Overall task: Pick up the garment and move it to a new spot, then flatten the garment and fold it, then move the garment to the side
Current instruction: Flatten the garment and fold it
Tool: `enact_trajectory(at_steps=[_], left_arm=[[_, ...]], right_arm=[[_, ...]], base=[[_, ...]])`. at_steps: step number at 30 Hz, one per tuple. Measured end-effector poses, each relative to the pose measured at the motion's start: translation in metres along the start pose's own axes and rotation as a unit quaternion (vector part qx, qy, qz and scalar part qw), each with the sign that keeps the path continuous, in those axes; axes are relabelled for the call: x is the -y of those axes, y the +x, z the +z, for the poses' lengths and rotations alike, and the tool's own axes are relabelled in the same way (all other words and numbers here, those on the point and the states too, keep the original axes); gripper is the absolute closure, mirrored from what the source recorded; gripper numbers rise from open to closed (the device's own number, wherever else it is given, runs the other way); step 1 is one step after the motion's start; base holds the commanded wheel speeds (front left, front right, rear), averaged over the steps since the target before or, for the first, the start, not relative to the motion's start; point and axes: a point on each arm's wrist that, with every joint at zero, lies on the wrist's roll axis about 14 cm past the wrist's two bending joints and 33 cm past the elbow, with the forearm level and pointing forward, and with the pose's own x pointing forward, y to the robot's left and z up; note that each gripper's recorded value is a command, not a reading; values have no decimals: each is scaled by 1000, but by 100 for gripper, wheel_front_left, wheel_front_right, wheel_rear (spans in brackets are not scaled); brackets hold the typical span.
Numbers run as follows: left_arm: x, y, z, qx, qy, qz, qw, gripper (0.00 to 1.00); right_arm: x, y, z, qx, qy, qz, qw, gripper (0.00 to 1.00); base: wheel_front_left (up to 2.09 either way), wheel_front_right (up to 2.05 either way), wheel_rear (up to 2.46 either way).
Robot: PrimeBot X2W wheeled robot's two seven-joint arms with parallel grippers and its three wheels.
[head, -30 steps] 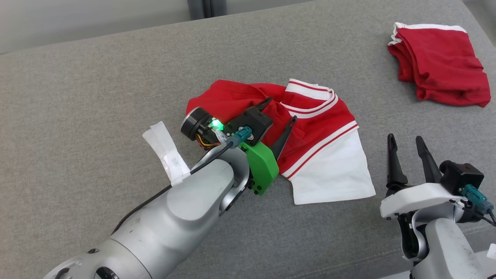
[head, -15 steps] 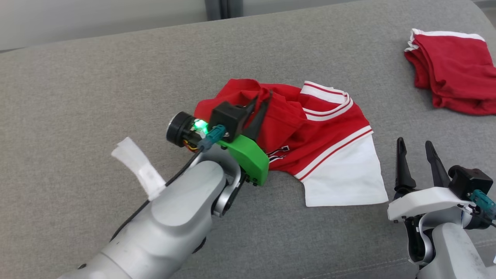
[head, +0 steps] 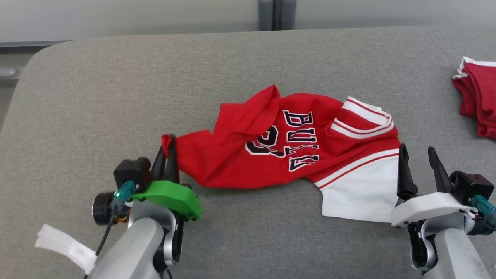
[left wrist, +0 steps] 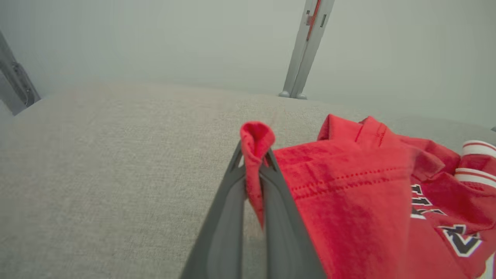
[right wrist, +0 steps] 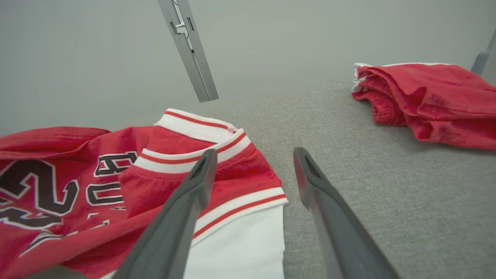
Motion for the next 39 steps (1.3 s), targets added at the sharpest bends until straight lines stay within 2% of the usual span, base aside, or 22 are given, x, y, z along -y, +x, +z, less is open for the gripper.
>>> enact_trajectory(at_steps=[5, 13, 15, 16, 17, 24, 28, 31, 33, 37, 39], left_arm=[[-39, -25, -24, -34, -14, 78, 996, 100], [-54, -50, -58, -82, -37, 126, 988, 99], [-57, -54, -65, -91, -40, 133, 986, 59], [-58, -57, -69, -97, -38, 137, 985, 27], [-59, -59, -72, -101, -37, 140, 984, 0], [-80, -67, -73, -103, -27, 163, 981, 0], [-72, -56, -51, -69, 0, 122, 990, 0], [-35, -41, -39, -51, 23, 43, 997, 0], [2, -30, -35, -54, 41, -25, 997, 0], [63, -21, -45, -91, 72, -133, 984, 0], [77, -17, -51, -109, 78, -156, 979, 0]], right_arm=[[-13, 4, -1, -3, -1, 18, 1000, 0], [-20, 2, 1, -3, -3, 28, 1000, 0], [-20, 1, 1, -3, -4, 28, 1000, 0], [-20, 1, 1, -3, -4, 28, 1000, 0], [-20, 0, 2, -2, -4, 27, 1000, 0], [-17, -3, 4, 0, -3, 24, 1000, 0], [-15, -5, 5, 2, -3, 21, 1000, 0], [-10, -7, 6, 3, -4, 14, 1000, 0], [-6, -8, 7, 4, -5, 9, 1000, 0], [0, -10, 7, 3, -7, 2, 1000, 0], [3, -11, 8, 3, -7, -2, 1000, 0]], base=[[0, 0, 0], [0, 0, 0], [0, 0, 0], [0, 0, 0], [0, 0, 0], [0, 0, 0], [0, 0, 0], [0, 0, 0], [0, 0, 0], [0, 0, 0], [0, 0, 0]])
